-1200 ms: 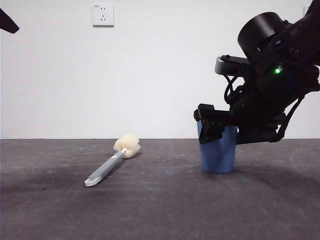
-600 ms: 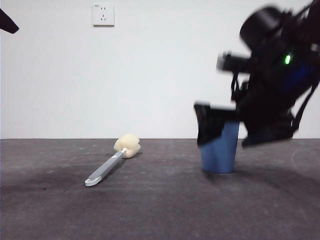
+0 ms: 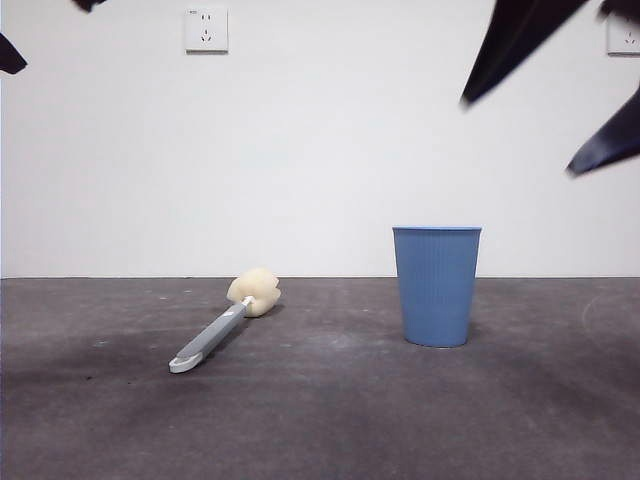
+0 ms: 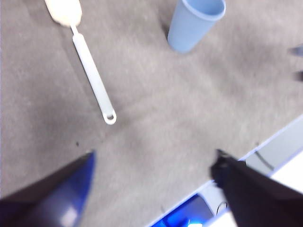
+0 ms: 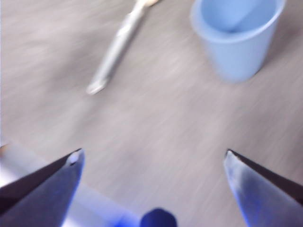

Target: Pick up the cup brush,pick up the cup,insert the brush into the cup,clean the cup,put the cup brush back,put the cup back to the fixed position on the table

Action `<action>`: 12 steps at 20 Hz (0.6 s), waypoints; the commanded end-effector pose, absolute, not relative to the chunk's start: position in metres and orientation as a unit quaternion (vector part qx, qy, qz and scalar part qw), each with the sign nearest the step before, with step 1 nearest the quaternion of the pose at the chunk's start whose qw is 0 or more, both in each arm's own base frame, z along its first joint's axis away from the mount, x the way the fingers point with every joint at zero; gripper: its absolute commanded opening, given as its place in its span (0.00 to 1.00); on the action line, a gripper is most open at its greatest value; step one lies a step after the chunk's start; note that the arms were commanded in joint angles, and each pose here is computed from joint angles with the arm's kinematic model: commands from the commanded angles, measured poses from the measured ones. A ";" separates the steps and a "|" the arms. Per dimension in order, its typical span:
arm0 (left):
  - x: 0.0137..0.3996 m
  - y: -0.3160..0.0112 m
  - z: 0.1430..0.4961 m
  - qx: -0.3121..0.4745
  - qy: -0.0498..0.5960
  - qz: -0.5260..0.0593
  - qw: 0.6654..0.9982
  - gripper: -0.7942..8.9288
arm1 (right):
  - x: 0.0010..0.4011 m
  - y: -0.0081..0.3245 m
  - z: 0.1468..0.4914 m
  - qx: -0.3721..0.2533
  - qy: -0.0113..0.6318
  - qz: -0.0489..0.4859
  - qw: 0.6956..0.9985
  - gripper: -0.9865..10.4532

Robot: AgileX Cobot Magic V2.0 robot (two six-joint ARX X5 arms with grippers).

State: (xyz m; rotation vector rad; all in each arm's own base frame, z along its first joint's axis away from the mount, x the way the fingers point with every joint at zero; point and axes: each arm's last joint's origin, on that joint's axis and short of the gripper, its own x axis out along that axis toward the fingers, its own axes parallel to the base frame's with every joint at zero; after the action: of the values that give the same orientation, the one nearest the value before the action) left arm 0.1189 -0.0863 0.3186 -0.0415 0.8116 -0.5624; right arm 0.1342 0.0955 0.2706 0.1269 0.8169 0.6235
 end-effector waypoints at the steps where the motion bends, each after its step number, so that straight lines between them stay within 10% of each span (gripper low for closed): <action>1: 0.117 -0.085 0.313 -0.004 0.403 -0.270 0.874 0.10 | 0.118 0.089 0.281 0.074 0.416 0.329 0.844 0.14; 12: 0.116 -0.084 0.311 0.002 0.415 -0.264 0.870 0.08 | 0.104 0.082 0.288 0.078 0.405 0.353 0.840 0.09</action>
State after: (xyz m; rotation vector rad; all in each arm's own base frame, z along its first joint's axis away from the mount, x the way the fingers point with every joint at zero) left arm 0.1151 -0.0836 0.3139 -0.0063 0.8725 -0.5530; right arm 0.1039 0.0815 0.2865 0.1597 0.8641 0.7479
